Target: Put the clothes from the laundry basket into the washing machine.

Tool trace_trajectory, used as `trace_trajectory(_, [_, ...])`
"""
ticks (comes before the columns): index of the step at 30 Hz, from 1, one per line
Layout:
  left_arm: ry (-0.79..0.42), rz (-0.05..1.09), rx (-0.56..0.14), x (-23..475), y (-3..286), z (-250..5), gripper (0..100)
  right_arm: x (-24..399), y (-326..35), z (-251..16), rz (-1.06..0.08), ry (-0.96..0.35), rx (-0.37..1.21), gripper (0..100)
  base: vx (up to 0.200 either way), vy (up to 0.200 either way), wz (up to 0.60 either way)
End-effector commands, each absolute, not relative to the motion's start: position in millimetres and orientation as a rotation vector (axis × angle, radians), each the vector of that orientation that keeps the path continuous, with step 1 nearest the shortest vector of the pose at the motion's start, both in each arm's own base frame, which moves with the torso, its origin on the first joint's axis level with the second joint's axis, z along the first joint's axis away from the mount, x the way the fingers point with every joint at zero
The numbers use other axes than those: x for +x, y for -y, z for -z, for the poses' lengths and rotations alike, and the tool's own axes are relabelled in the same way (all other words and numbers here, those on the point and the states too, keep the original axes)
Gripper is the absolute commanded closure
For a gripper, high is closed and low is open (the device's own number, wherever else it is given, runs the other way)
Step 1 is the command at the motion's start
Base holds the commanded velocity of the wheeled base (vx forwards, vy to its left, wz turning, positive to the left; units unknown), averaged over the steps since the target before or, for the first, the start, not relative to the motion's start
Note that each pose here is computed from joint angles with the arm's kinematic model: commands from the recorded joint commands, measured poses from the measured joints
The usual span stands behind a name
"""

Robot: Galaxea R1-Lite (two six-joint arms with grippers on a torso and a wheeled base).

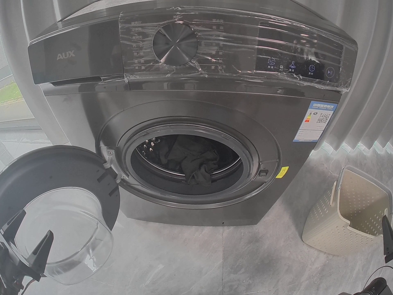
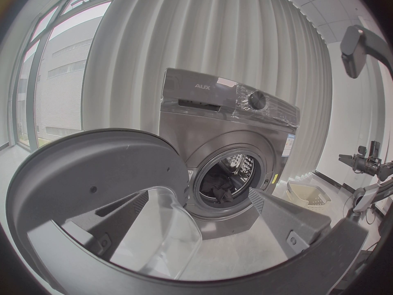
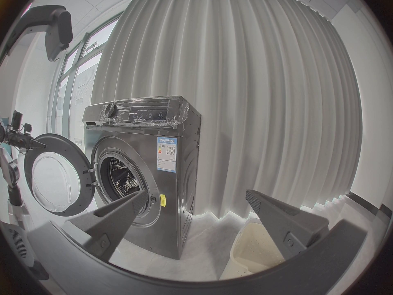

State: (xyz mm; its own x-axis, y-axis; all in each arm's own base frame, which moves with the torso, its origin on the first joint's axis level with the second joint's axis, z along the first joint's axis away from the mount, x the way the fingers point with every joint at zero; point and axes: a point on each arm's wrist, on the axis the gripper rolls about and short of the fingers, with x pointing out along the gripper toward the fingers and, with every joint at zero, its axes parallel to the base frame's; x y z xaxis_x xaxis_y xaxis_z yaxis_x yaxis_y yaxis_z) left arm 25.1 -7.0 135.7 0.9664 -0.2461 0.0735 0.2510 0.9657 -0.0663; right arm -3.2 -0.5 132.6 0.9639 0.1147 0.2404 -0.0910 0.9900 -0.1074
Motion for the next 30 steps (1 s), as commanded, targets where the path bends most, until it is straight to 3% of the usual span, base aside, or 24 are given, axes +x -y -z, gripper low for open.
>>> trace_trajectory(1, [0.171,0.235,-0.086,-0.2,-1.1,-123.8,0,-19.4,2.2,-118.2,-0.087,0.31,-0.082,0,0.0,0.0,0.0])
trace_trajectory(10, [0.124,0.17,-0.033,-8.8,-2.0,-108.5,0,-21.0,-0.5,-110.5,-0.007,0.265,-0.11,0,0.0,0.0,0.0])
trace_trajectory(13, [0.088,0.195,-0.002,-15.7,-1.5,-95.6,0,-23.2,-1.6,-84.0,-0.072,0.087,-0.116,0,0.0,0.0,0.0])
trace_trajectory(15, [0.045,0.191,0.022,-15.3,-1.5,-91.3,0,-22.8,-1.6,-83.3,-0.076,0.075,-0.108,0,0.0,0.0,0.0])
trace_trajectory(22, [-0.021,0.15,0.014,-15.0,-2.3,-84.7,0,-22.8,-1.5,-83.4,-0.073,0.076,-0.11,0,-0.171,-0.171,0.0])
trace_trajectory(30, [-0.025,0.152,-0.024,-15.1,-2.3,-84.5,0,-22.8,-1.3,-83.4,-0.067,0.073,-0.027,0,0.0,0.0,0.0])
